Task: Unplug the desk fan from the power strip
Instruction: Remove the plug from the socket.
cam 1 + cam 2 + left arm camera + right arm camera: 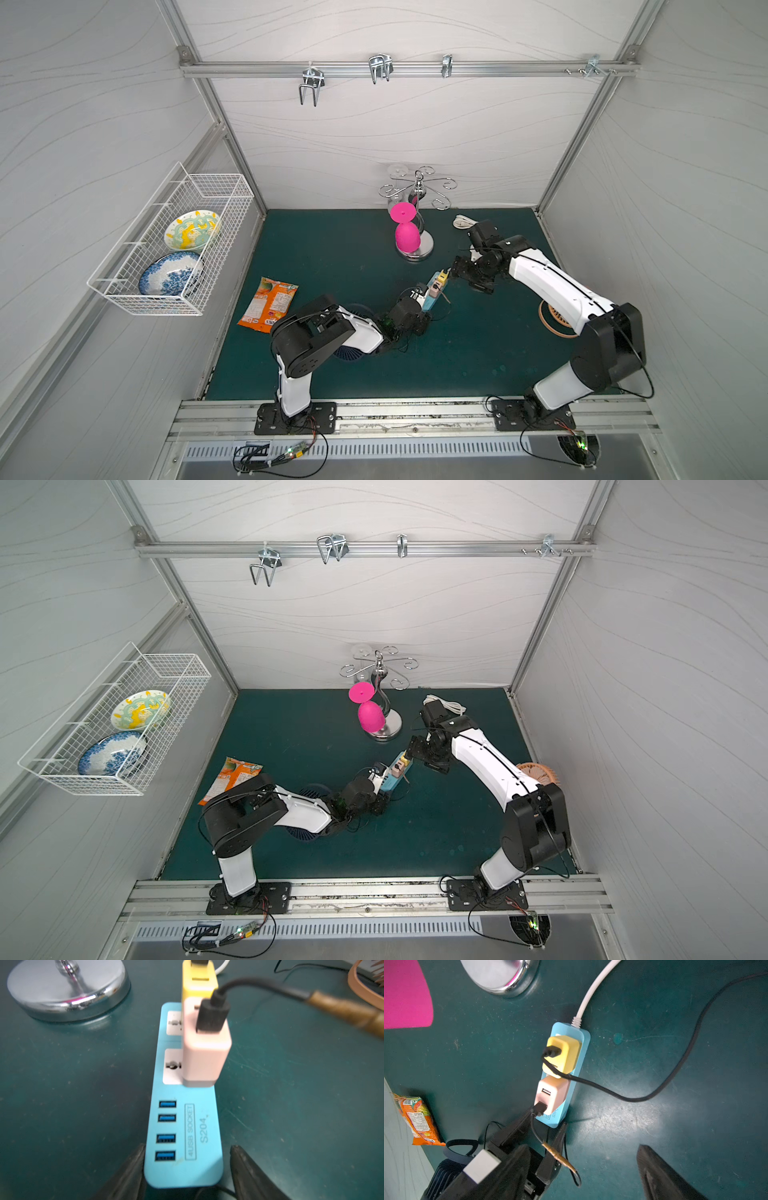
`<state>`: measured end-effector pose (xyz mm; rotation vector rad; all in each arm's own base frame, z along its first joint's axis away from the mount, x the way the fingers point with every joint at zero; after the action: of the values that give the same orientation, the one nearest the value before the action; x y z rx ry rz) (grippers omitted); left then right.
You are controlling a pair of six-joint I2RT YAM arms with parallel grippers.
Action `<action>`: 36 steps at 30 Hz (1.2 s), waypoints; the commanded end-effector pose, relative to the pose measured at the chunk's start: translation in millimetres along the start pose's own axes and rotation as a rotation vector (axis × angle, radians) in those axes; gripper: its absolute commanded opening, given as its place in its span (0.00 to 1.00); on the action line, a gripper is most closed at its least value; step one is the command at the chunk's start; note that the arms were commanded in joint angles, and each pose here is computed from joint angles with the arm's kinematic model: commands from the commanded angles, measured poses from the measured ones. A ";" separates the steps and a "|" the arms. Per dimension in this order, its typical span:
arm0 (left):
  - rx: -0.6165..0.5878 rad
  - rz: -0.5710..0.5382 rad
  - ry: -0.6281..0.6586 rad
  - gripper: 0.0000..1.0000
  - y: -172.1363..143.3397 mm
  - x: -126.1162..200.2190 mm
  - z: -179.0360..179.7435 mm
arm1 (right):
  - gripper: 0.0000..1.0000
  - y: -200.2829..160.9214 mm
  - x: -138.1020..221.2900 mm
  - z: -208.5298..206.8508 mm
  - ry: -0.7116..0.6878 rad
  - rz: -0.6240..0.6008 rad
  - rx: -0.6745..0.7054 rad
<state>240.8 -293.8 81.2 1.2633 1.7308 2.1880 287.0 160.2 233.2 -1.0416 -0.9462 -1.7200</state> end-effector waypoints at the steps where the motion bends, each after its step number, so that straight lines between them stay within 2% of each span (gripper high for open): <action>1: -0.007 -0.054 -0.005 0.67 6.8 -5.6 -4.2 | 0.85 -0.8 0.1 4.0 -0.008 0.024 -0.011; 7: -0.012 -0.047 -0.022 0.53 1.0 -10.7 -6.2 | 0.85 3.0 -2.2 8.1 -0.008 0.025 -0.013; 12: -0.006 -0.050 -0.025 0.51 -1.2 -11.2 -6.2 | 0.83 5.2 -10.0 10.4 -0.026 0.053 -0.017; 14: -0.011 -0.049 -0.024 0.43 -2.3 -11.1 -6.0 | 0.82 7.0 -12.9 11.7 -0.035 0.065 -0.021; 16: -0.012 -0.046 -0.022 0.39 -2.6 -11.4 -5.8 | 0.81 9.1 -15.9 13.4 -0.039 0.068 -0.020; 19: -0.016 -0.048 -0.019 0.37 -2.0 -11.5 -5.7 | 0.79 11.5 -20.9 16.0 -0.041 0.080 -0.024; 23: -0.031 -0.036 -0.018 0.25 -0.5 -12.0 -6.0 | 0.77 13.8 -26.2 21.8 -0.037 0.098 -0.026; 26: -0.031 -0.027 -0.008 0.23 -1.4 -12.2 -5.3 | 0.73 16.3 -30.6 29.0 -0.035 0.116 -0.013; 30: -0.030 -0.031 -0.009 0.15 -0.7 -11.8 -5.3 | 0.71 17.3 -37.7 33.3 -0.044 0.137 -0.006; 36: -0.025 -0.030 -0.002 0.16 0.0 -12.2 -4.8 | 0.68 18.7 -50.3 38.6 -0.050 0.176 -0.003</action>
<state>243.7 -297.6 74.7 1.2271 1.7165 2.1840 328.8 199.2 207.9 -1.1138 -0.8717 -1.6106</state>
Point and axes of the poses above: each gripper's point midway between its finger pads, its own x axis back along the fingers, its own z axis along the line the jaws close on, y = z × x, the point moved 9 cm from there along x, back along the fingers, and after that the axes turned 6 degrees about -x, right-handed, at the moved point
